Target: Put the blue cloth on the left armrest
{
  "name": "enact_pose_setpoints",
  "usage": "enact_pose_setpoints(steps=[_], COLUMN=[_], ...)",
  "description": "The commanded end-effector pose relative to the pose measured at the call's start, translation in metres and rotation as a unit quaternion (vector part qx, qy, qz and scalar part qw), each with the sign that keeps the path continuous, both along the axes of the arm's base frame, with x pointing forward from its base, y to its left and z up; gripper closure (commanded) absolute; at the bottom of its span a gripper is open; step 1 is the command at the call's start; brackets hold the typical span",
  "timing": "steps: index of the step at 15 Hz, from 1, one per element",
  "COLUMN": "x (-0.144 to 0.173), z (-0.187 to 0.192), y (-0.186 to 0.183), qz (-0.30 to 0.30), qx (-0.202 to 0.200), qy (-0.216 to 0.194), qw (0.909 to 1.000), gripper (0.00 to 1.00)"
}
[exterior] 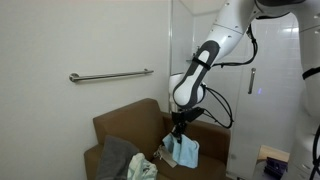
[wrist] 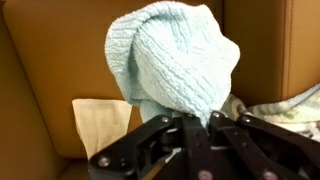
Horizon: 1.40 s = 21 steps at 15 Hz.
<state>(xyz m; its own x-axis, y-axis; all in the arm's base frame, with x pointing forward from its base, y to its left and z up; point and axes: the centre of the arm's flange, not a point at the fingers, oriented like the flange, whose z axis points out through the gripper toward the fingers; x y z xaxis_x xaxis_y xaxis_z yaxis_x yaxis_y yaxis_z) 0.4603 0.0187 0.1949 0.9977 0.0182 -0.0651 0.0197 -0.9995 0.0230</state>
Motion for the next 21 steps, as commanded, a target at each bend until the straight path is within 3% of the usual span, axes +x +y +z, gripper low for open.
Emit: enact_pose_setpoints(steps=[1, 6, 9, 12, 16, 21], x=[-0.074, -0.11, -0.096, -0.07, -0.027, 0.031], z=[0.04, 0.109, 0.154, 0.185, 0.192, 0.143], y=[0.03, 0.085, 0.129, 0.179, 0.213, 0.213], qz=[0.054, 0.129, 0.163, 0.194, 0.188, 0.189], qx=[-0.045, -0.084, -0.075, -0.086, -0.103, -0.08], qy=[-0.064, -0.17, -0.227, -0.245, -0.234, -0.182], qw=[0.9955, 0.9734, 0.9572, 0.946, 0.9482, 0.9615], gripper=[0.99, 0.99, 0.99, 0.99, 0.99, 0.99])
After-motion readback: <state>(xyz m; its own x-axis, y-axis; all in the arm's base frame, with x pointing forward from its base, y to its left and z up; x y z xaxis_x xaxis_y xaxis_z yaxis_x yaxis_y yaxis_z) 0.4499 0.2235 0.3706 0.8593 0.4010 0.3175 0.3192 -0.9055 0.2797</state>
